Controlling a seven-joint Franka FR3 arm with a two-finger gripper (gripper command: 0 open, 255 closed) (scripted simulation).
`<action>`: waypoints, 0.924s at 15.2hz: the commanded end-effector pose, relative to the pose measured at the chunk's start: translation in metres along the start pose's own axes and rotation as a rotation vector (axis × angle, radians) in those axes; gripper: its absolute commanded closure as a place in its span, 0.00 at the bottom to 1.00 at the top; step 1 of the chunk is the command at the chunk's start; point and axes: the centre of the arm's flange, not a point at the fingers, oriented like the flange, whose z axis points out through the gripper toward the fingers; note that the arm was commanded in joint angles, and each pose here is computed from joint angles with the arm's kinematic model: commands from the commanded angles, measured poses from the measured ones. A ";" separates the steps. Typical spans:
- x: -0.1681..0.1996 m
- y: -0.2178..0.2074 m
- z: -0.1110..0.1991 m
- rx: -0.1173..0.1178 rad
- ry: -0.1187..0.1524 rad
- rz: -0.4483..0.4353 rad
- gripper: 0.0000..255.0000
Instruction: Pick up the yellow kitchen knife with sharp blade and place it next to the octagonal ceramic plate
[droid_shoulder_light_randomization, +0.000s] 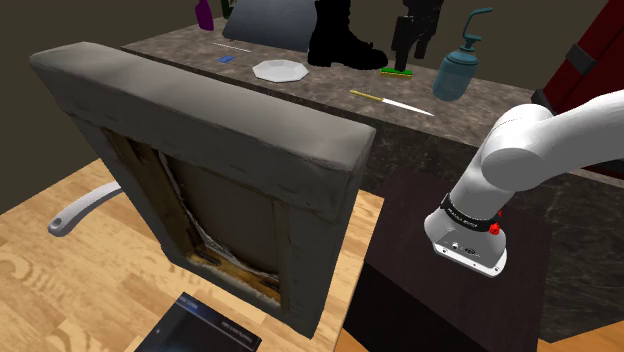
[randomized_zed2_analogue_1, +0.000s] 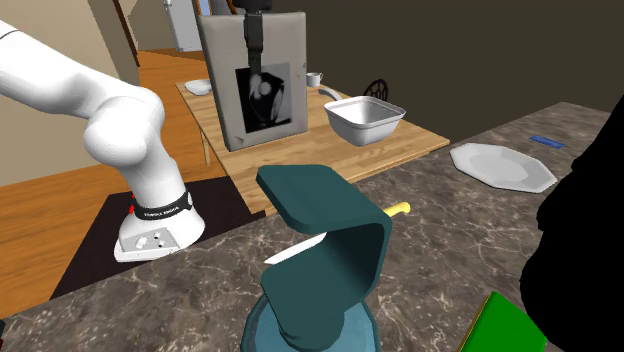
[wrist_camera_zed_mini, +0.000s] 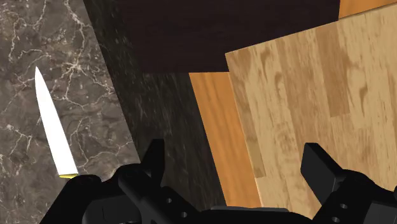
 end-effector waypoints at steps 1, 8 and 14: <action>0.000 0.000 0.000 0.000 0.000 0.000 0.00; 0.042 0.065 0.049 -0.017 -0.013 -0.100 0.00; 0.083 0.117 0.090 -0.031 -0.025 -0.186 0.00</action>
